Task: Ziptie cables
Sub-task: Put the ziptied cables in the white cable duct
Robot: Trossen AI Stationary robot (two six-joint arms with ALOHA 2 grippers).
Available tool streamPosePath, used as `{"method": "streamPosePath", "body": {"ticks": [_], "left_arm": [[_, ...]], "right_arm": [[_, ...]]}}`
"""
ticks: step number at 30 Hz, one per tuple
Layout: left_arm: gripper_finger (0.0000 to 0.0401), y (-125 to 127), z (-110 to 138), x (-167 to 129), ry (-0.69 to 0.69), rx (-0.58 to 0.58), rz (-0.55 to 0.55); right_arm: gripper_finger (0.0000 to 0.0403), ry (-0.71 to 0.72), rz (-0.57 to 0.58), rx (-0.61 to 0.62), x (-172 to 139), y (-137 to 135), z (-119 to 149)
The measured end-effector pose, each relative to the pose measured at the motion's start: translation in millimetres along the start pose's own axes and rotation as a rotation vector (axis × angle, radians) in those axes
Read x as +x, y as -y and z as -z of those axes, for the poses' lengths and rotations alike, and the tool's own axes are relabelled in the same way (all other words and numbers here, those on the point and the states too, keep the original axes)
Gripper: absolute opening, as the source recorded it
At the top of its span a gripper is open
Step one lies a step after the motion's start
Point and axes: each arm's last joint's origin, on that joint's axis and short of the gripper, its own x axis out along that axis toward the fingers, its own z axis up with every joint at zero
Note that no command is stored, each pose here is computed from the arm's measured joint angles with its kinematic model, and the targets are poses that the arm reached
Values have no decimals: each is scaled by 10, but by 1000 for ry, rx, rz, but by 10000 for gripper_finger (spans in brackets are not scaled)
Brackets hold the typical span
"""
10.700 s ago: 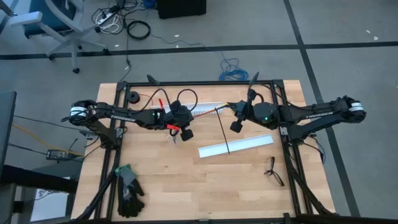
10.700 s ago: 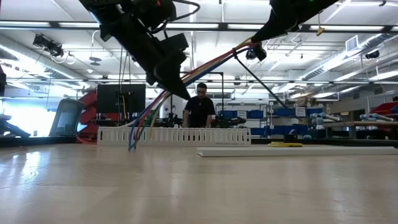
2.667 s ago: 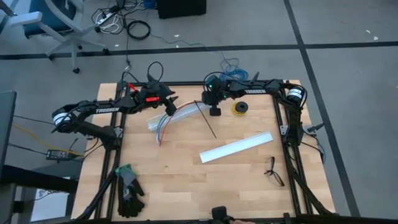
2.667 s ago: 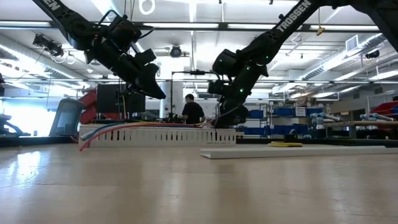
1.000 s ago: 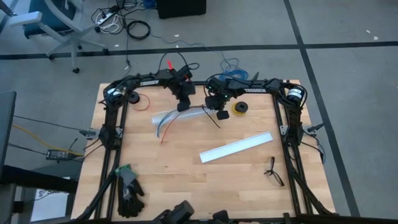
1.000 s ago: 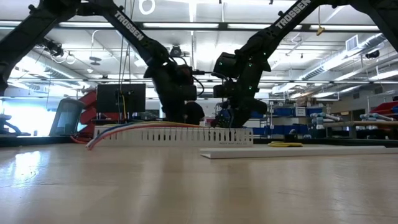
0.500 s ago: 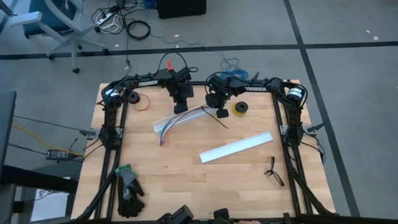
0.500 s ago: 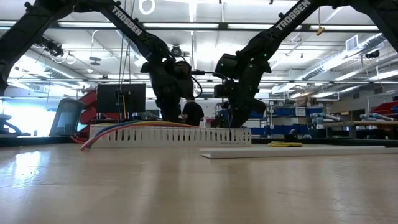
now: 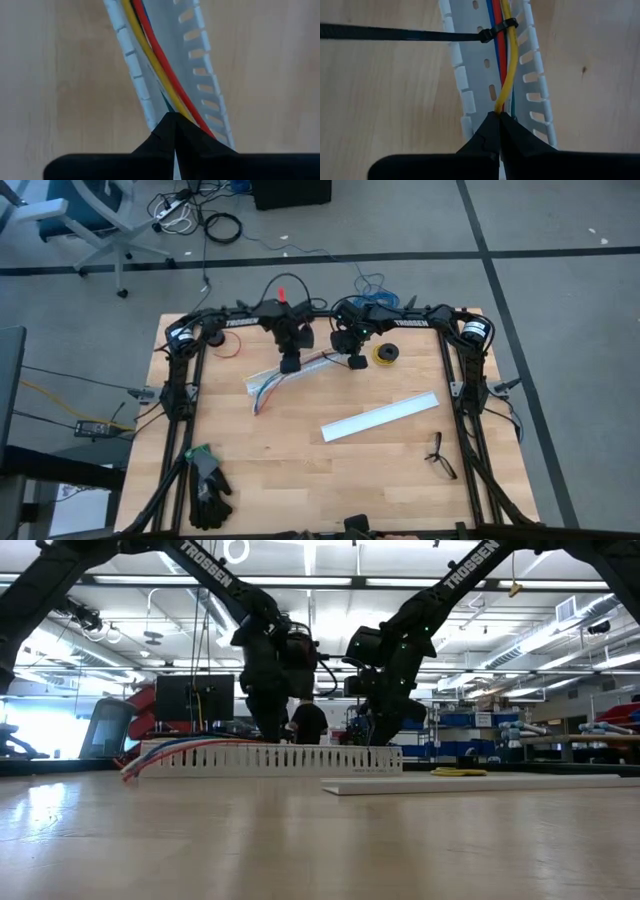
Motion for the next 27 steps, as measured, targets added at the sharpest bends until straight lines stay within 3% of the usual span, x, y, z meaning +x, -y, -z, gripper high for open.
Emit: {"method": "streamPosePath", "body": {"ticks": [7,15,27], "left_arm": [[8,129,-48,47,-69,-29,-124],[7,128,42,123,-135,-79,-153],[7,124,81,158,-83,-90,-176]], "right_arm": [[0,-1,0,25,-1,4,5],[0,-33,0,36,-5,5,38],[0,-137,-37,77,-22,7,196]]}}
